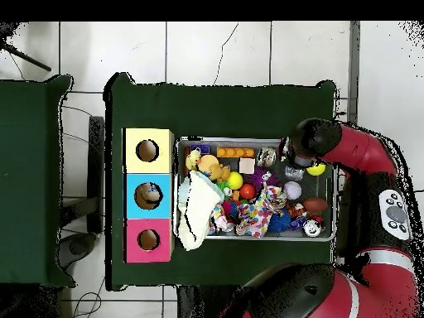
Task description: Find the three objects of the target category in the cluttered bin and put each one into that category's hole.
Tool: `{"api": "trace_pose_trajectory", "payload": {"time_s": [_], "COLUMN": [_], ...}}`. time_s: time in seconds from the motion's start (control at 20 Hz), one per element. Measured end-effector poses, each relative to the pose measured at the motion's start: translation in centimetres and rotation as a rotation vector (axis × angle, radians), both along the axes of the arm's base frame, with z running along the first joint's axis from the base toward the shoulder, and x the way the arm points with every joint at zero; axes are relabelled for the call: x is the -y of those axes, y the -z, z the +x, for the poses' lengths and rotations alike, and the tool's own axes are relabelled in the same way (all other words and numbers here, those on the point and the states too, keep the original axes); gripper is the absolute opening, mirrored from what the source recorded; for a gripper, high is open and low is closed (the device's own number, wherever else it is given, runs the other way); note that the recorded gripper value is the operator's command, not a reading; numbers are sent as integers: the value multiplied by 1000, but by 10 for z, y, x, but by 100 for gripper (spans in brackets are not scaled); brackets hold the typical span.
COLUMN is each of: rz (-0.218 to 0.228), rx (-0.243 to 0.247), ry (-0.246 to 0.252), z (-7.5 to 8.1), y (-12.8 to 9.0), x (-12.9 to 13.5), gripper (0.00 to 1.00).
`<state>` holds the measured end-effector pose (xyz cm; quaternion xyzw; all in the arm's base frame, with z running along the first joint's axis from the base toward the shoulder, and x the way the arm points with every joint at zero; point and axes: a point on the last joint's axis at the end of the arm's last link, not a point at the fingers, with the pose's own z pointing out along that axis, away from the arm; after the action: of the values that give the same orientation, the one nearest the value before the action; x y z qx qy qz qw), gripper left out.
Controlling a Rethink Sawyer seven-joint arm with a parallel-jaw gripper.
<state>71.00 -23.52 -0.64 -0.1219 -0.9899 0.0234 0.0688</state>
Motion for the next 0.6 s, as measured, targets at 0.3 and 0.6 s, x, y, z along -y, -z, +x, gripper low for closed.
{"api": "trace_pose_trajectory", "payload": {"time_s": [0.3, 0.6], "rz": [-10, -42], "rx": [13, 30], "ry": [-7, -32], "z": [0, -3], "y": [2, 7], "x": [1, 2], "gripper": [100, 100]}}
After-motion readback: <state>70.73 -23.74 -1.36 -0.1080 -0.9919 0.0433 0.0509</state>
